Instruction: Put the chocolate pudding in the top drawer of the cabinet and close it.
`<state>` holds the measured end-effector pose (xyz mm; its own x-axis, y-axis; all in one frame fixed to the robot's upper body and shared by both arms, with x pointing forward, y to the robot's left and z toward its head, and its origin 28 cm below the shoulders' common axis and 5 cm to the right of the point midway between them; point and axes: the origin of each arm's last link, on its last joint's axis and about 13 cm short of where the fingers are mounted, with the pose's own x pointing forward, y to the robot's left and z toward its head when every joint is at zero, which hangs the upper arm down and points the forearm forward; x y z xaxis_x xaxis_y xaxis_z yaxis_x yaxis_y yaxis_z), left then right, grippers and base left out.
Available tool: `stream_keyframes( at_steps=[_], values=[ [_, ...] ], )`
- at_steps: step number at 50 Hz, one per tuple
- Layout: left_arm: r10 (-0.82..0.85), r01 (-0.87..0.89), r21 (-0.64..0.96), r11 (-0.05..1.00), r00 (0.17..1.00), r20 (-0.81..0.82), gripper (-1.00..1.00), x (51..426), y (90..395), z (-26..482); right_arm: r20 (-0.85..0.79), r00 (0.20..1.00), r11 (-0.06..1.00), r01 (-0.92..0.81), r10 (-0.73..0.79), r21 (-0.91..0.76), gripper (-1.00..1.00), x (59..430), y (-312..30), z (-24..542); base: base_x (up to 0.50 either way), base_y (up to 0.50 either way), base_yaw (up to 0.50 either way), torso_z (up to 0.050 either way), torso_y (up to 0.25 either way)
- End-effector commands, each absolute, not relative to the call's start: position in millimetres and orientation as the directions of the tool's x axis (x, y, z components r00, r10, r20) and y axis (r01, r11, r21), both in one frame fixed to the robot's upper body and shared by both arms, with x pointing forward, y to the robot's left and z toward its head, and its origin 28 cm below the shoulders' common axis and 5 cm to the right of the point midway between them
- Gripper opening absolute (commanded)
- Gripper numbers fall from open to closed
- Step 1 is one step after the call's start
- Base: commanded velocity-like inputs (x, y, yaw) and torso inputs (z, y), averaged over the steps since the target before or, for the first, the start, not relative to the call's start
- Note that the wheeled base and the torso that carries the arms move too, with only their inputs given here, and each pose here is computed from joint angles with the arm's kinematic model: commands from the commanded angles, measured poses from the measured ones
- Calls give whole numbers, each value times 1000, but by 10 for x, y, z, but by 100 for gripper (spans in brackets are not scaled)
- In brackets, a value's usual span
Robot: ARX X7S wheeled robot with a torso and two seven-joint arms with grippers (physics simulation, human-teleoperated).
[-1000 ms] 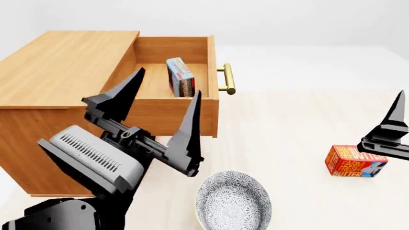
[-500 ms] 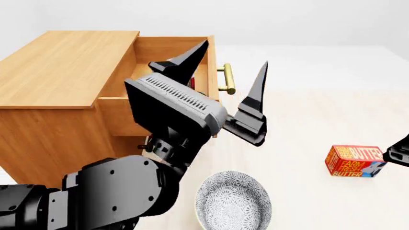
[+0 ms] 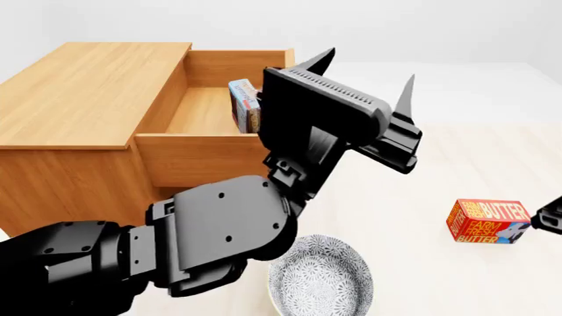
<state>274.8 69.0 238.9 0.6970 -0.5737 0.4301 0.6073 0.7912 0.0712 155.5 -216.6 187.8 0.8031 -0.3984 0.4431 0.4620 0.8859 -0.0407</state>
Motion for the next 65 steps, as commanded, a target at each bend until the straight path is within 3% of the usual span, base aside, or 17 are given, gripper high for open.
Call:
stream_keyframes(
  at_steps=[1, 41, 65],
  values=[
    [-598, 619, 89, 780, 697, 396, 100, 2735, 488, 2411, 436, 802, 883, 469, -408, -37, 100, 1536, -2182, 1842, 0, 0, 0, 0, 0],
    [-696, 703, 113, 702, 646, 313, 100, 2723, 243, 2071, 412, 807, 881, 472, -423, -20, 100, 1618, -2186, 1767, 0, 0, 0, 0, 0],
    [-700, 697, 111, 708, 673, 241, 100, 2921, 171, 1831, 405, 810, 884, 468, -424, -11, 100, 1551, -2239, 1754, 0, 0, 0, 0, 0]
  ],
)
